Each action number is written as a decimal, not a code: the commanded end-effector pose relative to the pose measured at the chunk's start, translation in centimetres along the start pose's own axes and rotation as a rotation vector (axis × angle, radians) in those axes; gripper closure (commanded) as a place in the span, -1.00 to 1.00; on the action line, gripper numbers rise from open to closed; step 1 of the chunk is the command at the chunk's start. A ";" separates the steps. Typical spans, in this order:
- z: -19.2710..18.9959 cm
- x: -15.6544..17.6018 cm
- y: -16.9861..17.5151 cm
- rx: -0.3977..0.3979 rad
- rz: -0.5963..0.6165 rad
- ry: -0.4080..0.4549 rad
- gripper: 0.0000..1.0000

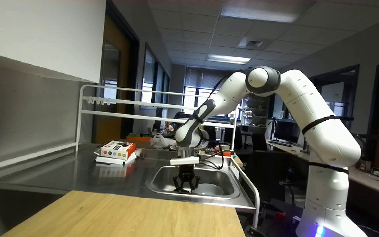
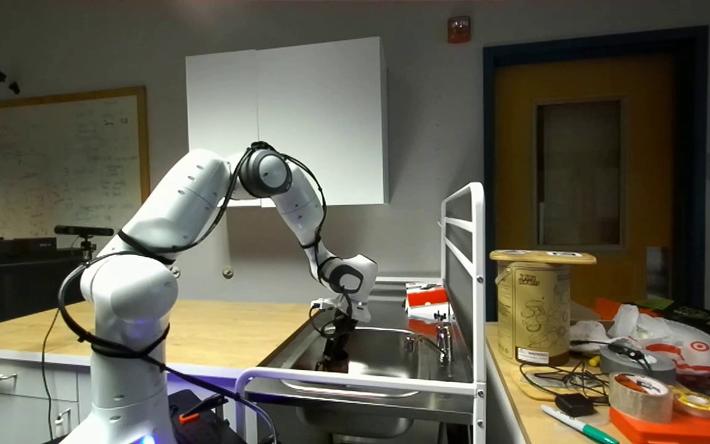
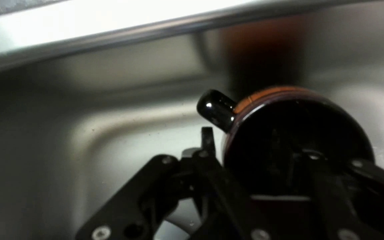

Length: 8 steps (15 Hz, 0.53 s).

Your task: Move the cup into the sink

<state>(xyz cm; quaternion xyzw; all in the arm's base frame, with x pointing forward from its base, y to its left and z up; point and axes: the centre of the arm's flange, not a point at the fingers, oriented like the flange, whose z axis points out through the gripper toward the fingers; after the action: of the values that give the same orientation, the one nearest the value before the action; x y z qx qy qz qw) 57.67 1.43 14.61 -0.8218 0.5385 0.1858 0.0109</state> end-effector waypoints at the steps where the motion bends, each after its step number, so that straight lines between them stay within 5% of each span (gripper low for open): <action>1: -1.1 -0.2 -1.2 -0.025 -0.001 -0.002 -0.60; 4: -1.4 -0.7 -1.2 -0.033 -0.011 -0.012 -0.98; 8: -2.2 -2.1 -1.0 -0.038 -0.026 -0.016 -1.00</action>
<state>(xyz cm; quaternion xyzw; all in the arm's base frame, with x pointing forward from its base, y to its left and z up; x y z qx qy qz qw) 58.33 2.42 15.55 -0.8256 0.5275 0.2001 0.0082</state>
